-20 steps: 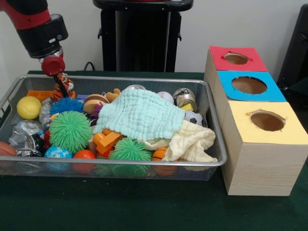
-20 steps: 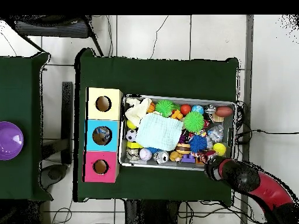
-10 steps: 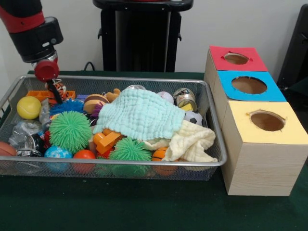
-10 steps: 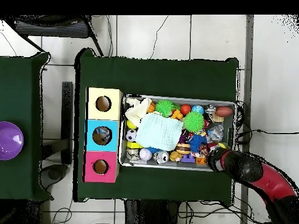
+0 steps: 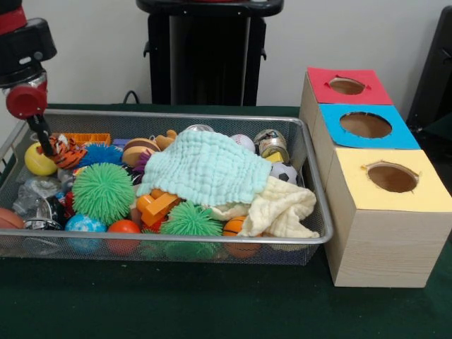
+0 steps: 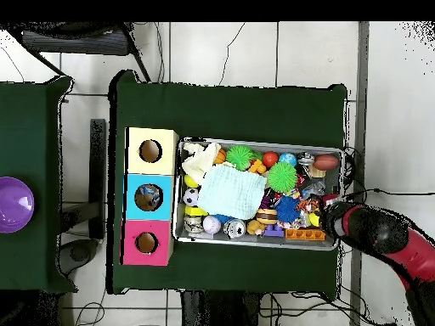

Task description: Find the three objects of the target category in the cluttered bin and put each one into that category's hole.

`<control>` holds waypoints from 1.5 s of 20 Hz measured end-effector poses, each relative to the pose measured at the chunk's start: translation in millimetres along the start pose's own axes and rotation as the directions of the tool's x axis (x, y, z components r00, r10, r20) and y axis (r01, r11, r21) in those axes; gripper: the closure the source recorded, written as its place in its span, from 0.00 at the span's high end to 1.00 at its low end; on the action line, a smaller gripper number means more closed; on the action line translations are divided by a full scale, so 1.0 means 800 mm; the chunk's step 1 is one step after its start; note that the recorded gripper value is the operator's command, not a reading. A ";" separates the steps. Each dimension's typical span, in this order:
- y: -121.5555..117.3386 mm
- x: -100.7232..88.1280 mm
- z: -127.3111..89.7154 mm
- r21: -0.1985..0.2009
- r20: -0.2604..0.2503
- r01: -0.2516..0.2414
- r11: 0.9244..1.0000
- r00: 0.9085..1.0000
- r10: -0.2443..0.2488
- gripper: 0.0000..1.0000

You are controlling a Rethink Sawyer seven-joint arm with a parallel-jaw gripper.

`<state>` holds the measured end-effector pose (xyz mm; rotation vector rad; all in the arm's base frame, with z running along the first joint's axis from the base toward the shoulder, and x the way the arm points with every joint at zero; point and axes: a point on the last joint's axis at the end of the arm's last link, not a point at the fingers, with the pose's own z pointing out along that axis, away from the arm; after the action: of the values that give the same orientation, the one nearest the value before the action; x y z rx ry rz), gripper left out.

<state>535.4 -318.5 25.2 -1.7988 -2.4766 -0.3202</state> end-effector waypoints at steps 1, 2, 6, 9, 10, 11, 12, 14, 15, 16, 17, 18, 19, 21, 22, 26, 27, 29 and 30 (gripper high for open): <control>0.002 -0.002 -0.004 0.001 -0.001 -0.003 1.000 1.000 0.003 1.00; 0.003 -0.003 -0.006 0.002 -0.002 -0.005 1.000 1.000 0.005 1.00; 0.004 -0.005 -0.028 0.028 -0.029 -0.019 0.999 0.999 0.020 1.00; 0.002 0.001 -0.055 0.069 -0.068 -0.028 0.997 0.997 0.032 1.00; 0.002 0.002 -0.058 0.074 -0.072 -0.028 0.997 0.997 0.033 1.00; 0.002 0.004 -0.064 0.081 -0.077 -0.028 0.996 0.996 0.035 1.00; 0.002 0.005 -0.067 0.084 -0.078 -0.029 0.996 0.996 0.035 1.00; 0.003 0.007 -0.080 0.090 -0.073 -0.027 0.996 0.997 0.034 1.00; 0.003 0.008 -0.083 0.090 -0.069 -0.026 0.996 0.997 0.032 1.00; 0.003 0.008 -0.086 0.090 -0.064 -0.025 0.996 0.997 0.031 1.00; 0.004 0.006 -0.091 0.086 -0.053 -0.024 0.996 0.998 0.028 1.00; 0.006 0.005 -0.093 0.082 -0.045 -0.023 0.996 0.999 0.027 1.00; 0.008 0.003 -0.094 0.074 -0.036 -0.023 0.997 0.999 0.025 1.00; 0.013 -0.002 -0.093 0.053 -0.013 -0.022 0.998 1.000 0.022 1.00; 0.019 -0.008 -0.091 0.029 0.008 -0.022 0.999 1.000 0.022 1.00; 0.030 -0.025 -0.076 -0.029 0.053 -0.025 0.999 0.998 0.027 1.00; 0.034 -0.031 -0.071 -0.046 0.064 -0.027 0.999 0.998 0.030 1.00; 0.039 -0.039 -0.061 -0.071 0.077 -0.032 0.997 0.996 0.037 1.00; 0.041 -0.042 -0.057 -0.078 0.079 -0.033 0.996 0.996 0.039 1.00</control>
<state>573.3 -349.3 68.5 -1.9203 -2.5148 -0.3521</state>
